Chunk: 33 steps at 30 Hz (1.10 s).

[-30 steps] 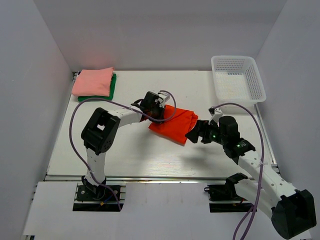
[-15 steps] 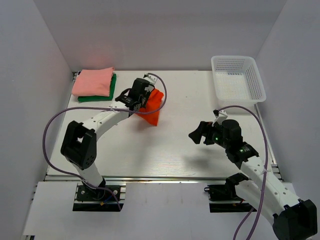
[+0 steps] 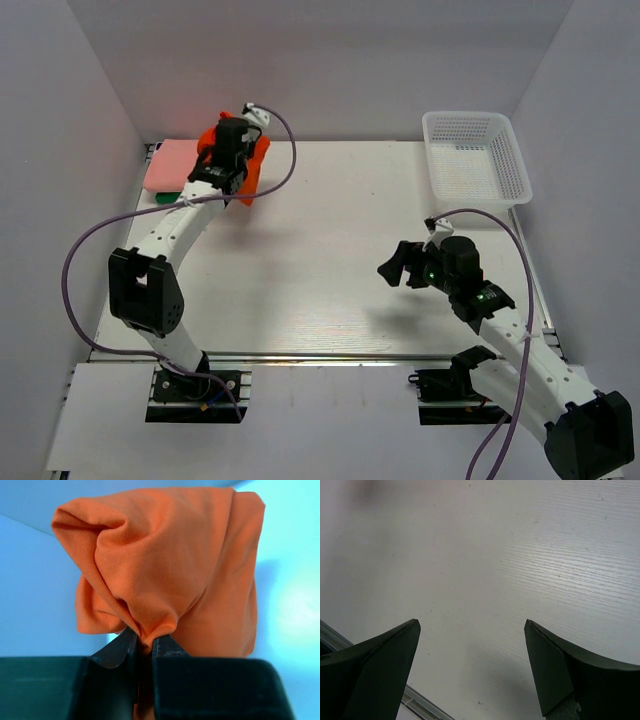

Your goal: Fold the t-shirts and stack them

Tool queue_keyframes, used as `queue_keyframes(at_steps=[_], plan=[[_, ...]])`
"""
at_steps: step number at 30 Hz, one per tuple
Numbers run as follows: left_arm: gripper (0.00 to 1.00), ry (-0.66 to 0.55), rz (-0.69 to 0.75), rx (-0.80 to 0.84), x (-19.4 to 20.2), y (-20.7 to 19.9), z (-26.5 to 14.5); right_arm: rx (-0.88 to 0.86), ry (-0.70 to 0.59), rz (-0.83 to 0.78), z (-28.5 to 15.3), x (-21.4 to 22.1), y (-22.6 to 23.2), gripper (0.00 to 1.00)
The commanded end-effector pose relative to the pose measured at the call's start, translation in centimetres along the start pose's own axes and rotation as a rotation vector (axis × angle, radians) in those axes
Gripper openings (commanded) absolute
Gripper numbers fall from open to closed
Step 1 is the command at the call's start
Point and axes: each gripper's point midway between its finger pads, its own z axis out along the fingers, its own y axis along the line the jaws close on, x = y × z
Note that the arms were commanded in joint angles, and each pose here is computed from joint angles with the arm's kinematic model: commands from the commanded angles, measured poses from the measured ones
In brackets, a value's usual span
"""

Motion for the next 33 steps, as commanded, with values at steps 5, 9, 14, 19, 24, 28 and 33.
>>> queue_keyframes(at_steps=[5,9,14,19,24,28,33], plan=[[0.00,-0.123,0.030,-0.114,-3.9,7.7,1.9,0.001,-0.034,-0.019,0.5,-3.5,1.0,0.90],[0.00,-0.105,0.028,-0.101,-2.7,9.1,5.0,0.002,-0.026,-0.017,1.1,-4.4,1.3,0.90],[0.00,-0.033,0.021,-0.091,0.1,10.3,10.1,0.014,-0.019,-0.026,2.2,-6.1,1.5,0.90],[0.00,0.009,0.008,-0.140,2.0,13.4,13.0,0.011,0.006,-0.031,3.4,-6.3,1.6,0.90],[0.00,0.076,0.003,-0.158,4.6,14.4,15.4,0.014,0.028,-0.034,4.3,-6.5,1.6,0.90],[0.00,0.114,-0.012,-0.195,6.8,16.3,16.2,0.024,0.030,-0.039,4.7,-6.8,1.3,0.90],[1.00,0.169,0.001,-0.205,9.0,16.6,17.0,0.026,0.058,-0.036,5.6,-6.7,1.2,0.90]])
